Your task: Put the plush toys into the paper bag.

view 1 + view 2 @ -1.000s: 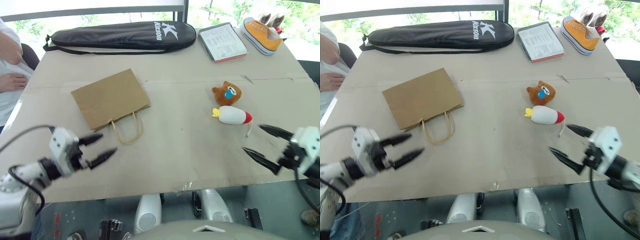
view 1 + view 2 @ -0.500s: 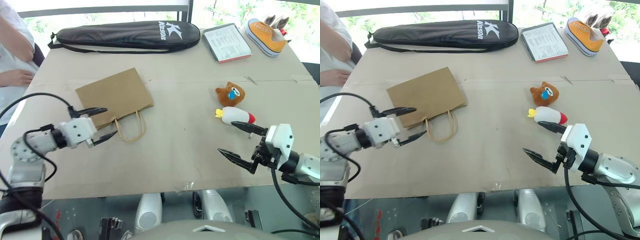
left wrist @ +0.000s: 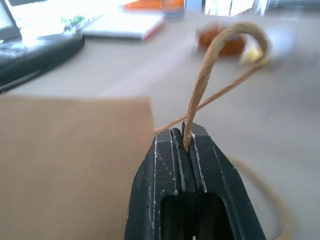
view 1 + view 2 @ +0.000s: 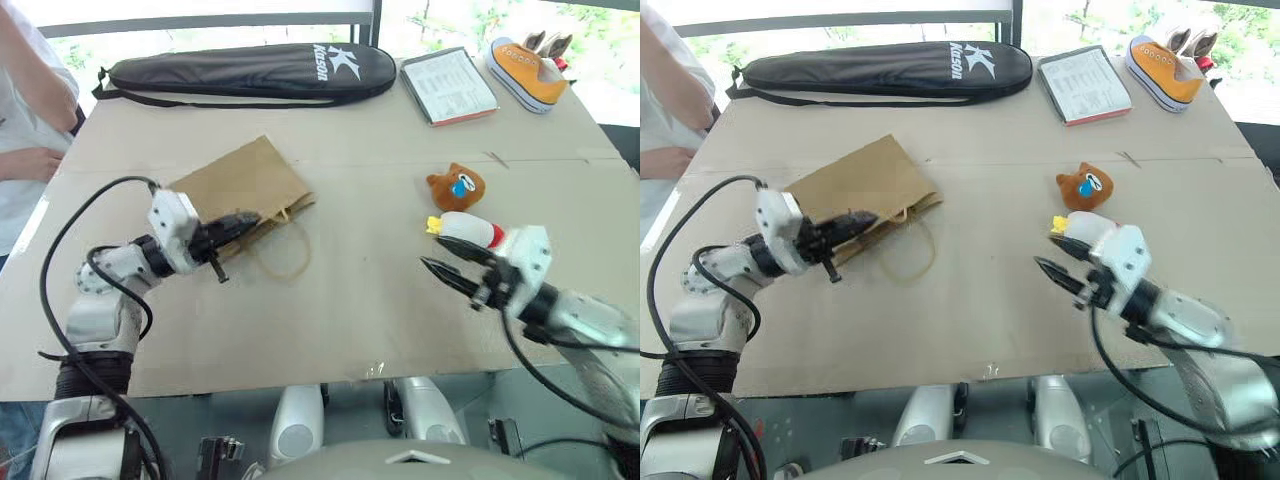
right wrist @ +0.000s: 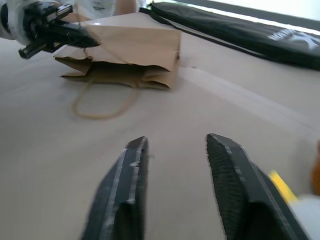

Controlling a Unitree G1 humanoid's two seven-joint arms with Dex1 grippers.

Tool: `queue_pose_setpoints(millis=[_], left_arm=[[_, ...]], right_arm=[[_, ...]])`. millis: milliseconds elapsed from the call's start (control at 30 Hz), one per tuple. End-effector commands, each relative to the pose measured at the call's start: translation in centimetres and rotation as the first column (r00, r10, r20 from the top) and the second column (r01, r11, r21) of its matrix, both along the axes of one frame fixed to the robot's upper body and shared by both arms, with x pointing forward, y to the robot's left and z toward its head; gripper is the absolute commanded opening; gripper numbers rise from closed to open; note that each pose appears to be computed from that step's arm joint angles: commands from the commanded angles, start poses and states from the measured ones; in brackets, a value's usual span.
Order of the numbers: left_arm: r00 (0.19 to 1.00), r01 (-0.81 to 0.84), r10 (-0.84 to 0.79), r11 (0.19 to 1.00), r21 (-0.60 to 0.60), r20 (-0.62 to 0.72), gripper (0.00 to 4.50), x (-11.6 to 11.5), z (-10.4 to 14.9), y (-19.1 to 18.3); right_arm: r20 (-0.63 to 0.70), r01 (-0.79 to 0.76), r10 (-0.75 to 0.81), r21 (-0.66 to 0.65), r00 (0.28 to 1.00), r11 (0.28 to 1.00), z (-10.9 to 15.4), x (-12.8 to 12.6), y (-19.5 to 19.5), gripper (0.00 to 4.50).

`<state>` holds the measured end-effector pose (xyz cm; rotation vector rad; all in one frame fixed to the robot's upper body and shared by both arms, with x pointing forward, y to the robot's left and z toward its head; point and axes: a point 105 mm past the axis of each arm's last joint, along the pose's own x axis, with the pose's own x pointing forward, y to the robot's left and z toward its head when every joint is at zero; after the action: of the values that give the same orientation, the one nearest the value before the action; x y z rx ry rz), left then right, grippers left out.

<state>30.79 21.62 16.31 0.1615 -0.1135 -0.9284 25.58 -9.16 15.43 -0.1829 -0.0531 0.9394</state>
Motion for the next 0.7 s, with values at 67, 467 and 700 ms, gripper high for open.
queue_pose_setpoints(millis=[67,467,700], left_arm=[[0.997,0.071,-0.071,0.991,-0.115,0.003,0.00,-0.4,3.0,-1.9],[0.971,0.234,-0.237,0.935,-0.267,0.024,0.00,-1.6,4.3,-9.5],[0.963,0.265,-0.265,0.908,-0.326,0.043,0.00,-1.9,4.6,-11.7]], right_arm=[[0.022,-0.043,0.043,-0.023,0.999,0.999,-0.2,2.8,3.6,0.07],[-0.008,-0.226,0.226,-0.084,0.974,0.970,-2.2,7.5,10.8,0.07],[-0.097,-0.282,0.277,-0.037,0.956,0.959,-4.7,7.4,12.9,0.07]])
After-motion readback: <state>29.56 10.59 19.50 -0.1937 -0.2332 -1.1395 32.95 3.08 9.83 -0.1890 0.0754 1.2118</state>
